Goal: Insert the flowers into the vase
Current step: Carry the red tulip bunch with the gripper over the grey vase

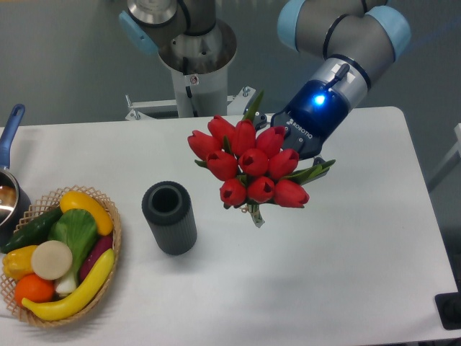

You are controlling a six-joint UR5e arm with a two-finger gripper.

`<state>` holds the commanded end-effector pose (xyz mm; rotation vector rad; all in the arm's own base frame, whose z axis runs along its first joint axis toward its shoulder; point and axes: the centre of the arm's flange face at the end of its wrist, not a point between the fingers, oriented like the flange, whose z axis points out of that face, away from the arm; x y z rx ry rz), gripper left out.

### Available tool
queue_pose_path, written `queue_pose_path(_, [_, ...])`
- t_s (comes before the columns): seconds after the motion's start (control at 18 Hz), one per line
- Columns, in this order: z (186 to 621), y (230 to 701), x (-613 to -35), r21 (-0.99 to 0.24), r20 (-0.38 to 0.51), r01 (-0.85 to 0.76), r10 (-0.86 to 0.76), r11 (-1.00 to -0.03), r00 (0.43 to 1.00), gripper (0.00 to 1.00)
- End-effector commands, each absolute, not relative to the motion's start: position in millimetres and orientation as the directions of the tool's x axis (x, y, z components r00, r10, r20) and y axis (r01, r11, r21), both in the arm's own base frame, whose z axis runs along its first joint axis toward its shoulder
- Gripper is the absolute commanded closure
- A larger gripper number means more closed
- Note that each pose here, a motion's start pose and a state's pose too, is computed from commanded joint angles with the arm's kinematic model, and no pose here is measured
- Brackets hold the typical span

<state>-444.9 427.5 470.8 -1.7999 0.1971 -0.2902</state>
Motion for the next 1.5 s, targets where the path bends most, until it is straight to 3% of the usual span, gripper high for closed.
queue_pose_path(0.72, [467.2,428.9,-434.3,-0.970,0.084,0.011,-0.293,-0.242,0.952,0.62])
queue_pose_path(1.11, [447.0,444.0,-400.4,-0.965,0.135,0.046,-0.339,-0.257,0.931,0.62])
queue_pose_path(1.33, [448.9,435.3,-377.4,-0.970,0.210,0.146,-0.368,-0.194,0.906,0.62])
queue_pose_path(1.5, [461.5,433.2,-361.6,-0.975,0.197,0.140,-0.385,-0.172,0.901,0.62])
